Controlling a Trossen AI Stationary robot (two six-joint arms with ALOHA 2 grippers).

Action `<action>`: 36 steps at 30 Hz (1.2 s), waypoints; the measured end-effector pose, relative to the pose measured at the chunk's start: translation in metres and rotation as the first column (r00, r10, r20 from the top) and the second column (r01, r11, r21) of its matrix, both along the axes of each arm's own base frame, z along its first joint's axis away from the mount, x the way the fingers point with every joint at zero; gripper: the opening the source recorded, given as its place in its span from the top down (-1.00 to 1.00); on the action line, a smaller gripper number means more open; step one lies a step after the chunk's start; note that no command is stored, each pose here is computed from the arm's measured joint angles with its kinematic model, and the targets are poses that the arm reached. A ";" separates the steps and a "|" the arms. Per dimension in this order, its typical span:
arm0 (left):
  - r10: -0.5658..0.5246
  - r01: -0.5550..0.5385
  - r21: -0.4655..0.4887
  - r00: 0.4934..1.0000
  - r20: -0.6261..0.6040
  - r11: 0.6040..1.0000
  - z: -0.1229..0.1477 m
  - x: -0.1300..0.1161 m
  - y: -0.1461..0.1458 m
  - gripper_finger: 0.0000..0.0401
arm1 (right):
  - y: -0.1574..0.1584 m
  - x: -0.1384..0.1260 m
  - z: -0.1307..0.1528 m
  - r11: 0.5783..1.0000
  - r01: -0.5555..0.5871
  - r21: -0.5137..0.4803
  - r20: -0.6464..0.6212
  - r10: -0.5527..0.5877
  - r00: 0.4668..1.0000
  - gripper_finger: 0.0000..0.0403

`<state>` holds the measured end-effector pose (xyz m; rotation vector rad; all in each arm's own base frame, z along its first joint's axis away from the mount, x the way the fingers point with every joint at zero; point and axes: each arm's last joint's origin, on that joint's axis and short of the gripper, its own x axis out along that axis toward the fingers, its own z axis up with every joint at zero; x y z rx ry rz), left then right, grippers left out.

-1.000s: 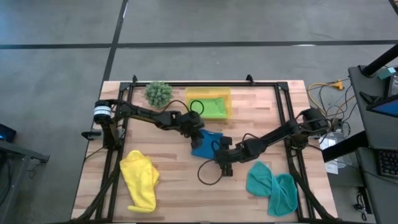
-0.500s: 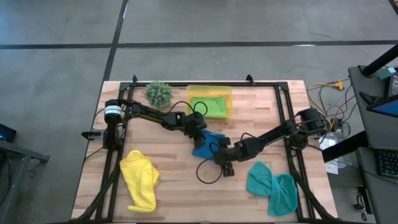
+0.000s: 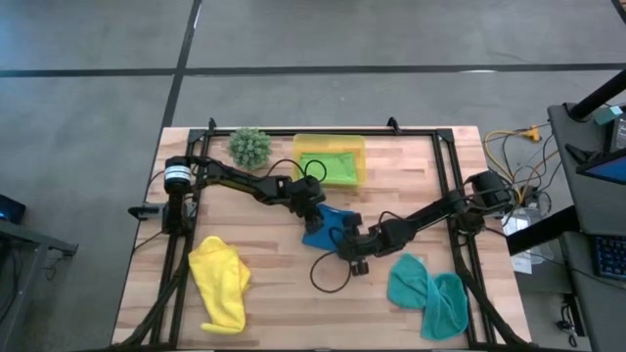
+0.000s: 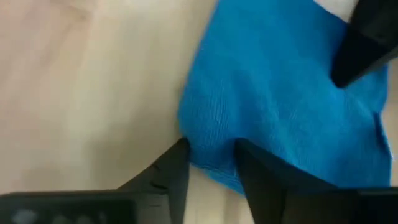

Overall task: Fold microfiber towels
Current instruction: Put the blue towel into the yellow bin

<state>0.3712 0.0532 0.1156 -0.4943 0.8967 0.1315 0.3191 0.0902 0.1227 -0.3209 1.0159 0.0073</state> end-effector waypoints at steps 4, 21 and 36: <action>0.002 -0.002 0.002 1.000 -0.001 1.000 0.000 0.000 0.000 1.00 | 0.010 -0.003 0.000 0.999 -0.012 -0.033 0.010 0.013 1.000 0.64; -0.029 0.028 0.031 0.999 0.029 0.999 0.022 -0.007 -0.002 1.00 | 0.047 0.011 0.050 0.999 0.032 -0.016 0.011 -0.031 0.999 0.94; -0.284 0.203 0.240 0.879 0.383 0.949 0.152 -0.055 -0.018 0.94 | -0.008 0.032 0.129 0.994 0.070 0.086 0.046 -0.074 0.996 0.95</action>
